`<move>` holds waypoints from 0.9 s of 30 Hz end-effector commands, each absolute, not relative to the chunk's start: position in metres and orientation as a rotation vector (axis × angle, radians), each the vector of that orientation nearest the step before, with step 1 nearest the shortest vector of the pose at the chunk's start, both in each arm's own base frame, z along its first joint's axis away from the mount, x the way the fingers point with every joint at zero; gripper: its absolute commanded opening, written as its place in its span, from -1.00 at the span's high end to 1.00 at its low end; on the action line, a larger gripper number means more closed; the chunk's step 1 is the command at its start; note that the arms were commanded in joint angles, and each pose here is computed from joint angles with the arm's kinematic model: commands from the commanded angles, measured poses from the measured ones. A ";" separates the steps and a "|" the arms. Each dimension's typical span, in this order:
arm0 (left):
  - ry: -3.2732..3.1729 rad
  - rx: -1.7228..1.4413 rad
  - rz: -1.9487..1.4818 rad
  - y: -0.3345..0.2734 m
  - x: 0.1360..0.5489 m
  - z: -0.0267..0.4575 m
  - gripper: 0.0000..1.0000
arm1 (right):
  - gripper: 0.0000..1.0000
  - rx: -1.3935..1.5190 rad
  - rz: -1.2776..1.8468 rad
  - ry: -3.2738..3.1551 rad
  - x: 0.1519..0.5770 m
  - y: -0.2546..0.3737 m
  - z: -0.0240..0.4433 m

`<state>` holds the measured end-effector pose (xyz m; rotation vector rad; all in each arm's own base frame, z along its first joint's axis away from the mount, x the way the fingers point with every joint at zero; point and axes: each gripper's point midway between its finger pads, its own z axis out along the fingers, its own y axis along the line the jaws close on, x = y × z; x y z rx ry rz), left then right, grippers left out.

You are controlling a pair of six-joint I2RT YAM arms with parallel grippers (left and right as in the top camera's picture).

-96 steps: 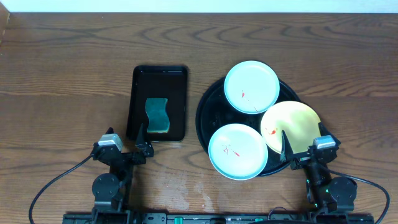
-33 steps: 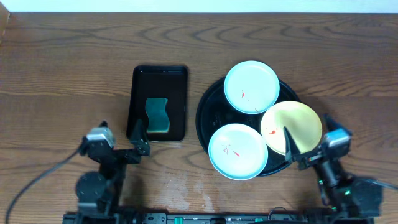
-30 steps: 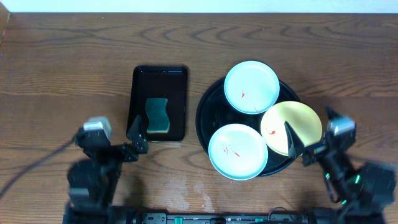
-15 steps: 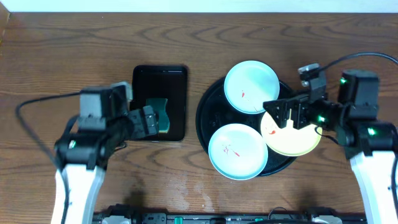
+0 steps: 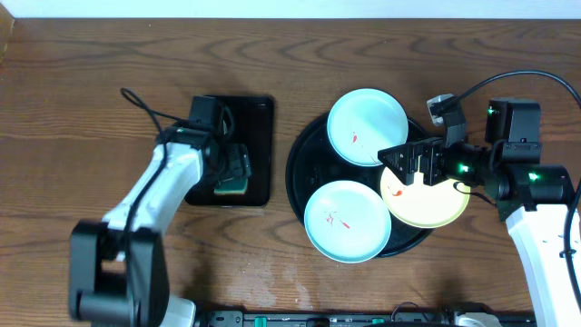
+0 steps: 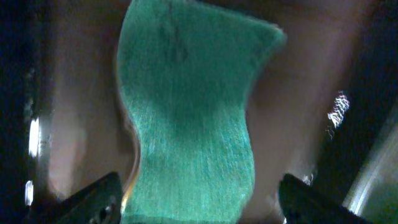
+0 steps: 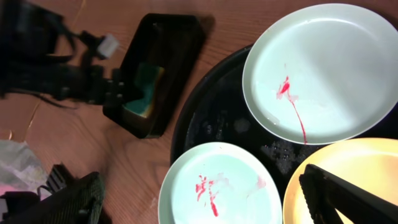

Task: Clean dirty plates on tray and stack at the side
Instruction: 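Reach left gripper to green sponge and right gripper to pale green plate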

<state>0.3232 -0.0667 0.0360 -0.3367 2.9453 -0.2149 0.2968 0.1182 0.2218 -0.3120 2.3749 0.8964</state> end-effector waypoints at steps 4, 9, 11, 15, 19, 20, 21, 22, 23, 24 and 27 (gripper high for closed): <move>2.937 -0.342 -0.155 -0.063 0.343 0.003 0.09 | -0.99 -0.302 0.937 2.361 0.295 0.124 0.231; 2.970 -0.347 -0.138 -0.062 0.339 -0.010 0.85 | -0.98 -0.295 0.940 2.379 0.292 0.124 0.229; 2.967 -0.347 -0.139 -0.062 0.339 -0.006 0.85 | -0.98 -0.286 0.926 2.400 0.291 0.122 0.225; 2.930 -0.341 -0.154 -0.062 0.341 0.012 0.46 | -0.90 -0.239 0.842 2.473 0.289 0.111 0.211; 2.895 -0.334 -0.180 -0.064 0.343 0.026 -0.88 | -0.72 -0.185 0.749 2.567 0.284 0.099 0.194; 2.892 -0.333 -0.183 -0.065 0.343 0.028 -0.89 | -0.71 -0.176 0.741 2.589 0.282 0.097 0.189; 2.889 -0.332 -0.184 -0.065 0.343 0.030 -0.89 | -0.71 -0.172 0.744 2.601 0.280 0.097 0.187; 2.890 -0.333 -0.184 -0.064 0.343 0.030 -0.88 | -0.71 -0.169 0.748 2.610 0.278 0.097 0.184; 2.891 -0.333 -0.184 -0.065 0.342 0.030 -0.70 | -0.70 -0.166 0.750 2.617 0.277 0.097 0.181; 2.896 -0.334 -0.182 -0.064 0.341 0.029 -0.53 | -0.71 -0.164 0.751 2.624 0.276 0.097 0.178; 2.913 -0.336 -0.176 -0.064 0.338 0.024 -0.04 | -0.70 -0.157 0.756 2.642 0.272 0.097 0.171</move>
